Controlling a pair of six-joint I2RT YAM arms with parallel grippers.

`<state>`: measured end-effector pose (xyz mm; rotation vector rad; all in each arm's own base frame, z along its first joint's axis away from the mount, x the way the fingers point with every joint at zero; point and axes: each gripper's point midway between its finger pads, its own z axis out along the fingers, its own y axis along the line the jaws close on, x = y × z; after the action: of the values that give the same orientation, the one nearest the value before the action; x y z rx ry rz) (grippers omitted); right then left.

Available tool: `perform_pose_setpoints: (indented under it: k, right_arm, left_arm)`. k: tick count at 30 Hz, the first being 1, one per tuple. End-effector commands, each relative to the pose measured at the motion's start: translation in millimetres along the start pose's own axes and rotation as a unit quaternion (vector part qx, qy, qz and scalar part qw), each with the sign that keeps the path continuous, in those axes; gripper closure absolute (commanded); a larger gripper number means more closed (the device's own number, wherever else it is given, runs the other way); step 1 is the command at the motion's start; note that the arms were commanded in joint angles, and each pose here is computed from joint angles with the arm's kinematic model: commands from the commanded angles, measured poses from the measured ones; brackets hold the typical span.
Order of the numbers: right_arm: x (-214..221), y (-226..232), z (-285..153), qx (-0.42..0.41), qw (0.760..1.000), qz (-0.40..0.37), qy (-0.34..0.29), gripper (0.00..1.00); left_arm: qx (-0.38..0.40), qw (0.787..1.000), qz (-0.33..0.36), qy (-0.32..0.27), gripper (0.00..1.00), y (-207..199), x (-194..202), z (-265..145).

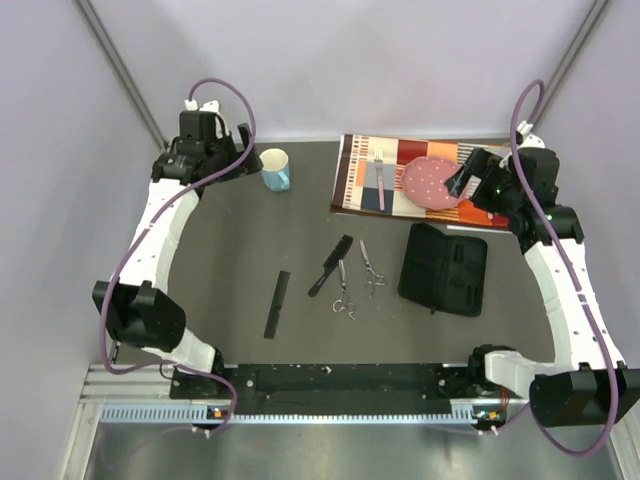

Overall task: Sort the hair-cutting tools
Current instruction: Pick up the comb at the center of the board.

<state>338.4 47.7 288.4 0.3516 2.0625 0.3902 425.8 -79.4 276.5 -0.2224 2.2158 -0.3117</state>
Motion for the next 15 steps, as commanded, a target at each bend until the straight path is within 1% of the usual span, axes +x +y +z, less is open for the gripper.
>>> perform_pose_setpoints:
  k: [1,2,6,7,9,12,14,15]
  right_arm:
    - [-3,5,-12,-0.023,0.999,-0.015,-0.016,0.01]
    - [-2,6,-12,-0.027,0.999,-0.016,-0.014,0.01]
    - [4,10,-11,-0.04,0.999,-0.021,0.0,0.01]
    - [6,11,-11,-0.043,0.999,-0.023,0.003,0.01]
    - [9,13,-11,-0.051,0.998,-0.022,0.009,0.01]
    - [14,13,-10,-0.056,0.998,-0.024,0.016,0.01]
    - [20,13,-8,-0.06,0.998,-0.023,0.025,0.01]
    - [22,13,-7,-0.061,0.997,-0.021,0.03,0.01]
  left_arm:
    - [0.001,0.999,-0.012,-0.048,0.01,2,-14,-20]
    - [-0.017,0.997,-0.031,-0.062,0.01,7,-16,-26]
    - [-0.008,0.998,-0.028,-0.063,0.01,12,-8,-32]
    - [0.012,0.999,-0.023,-0.045,0.02,7,3,-32]
    - [0.027,0.999,-0.007,-0.024,0.02,4,16,-35]
    - [0.038,0.998,-0.001,0.04,0.03,7,56,-35]
    - [0.05,0.994,0.0,0.095,0.05,7,92,-37]
    - [0.054,0.99,0.003,0.127,0.07,6,117,-36]
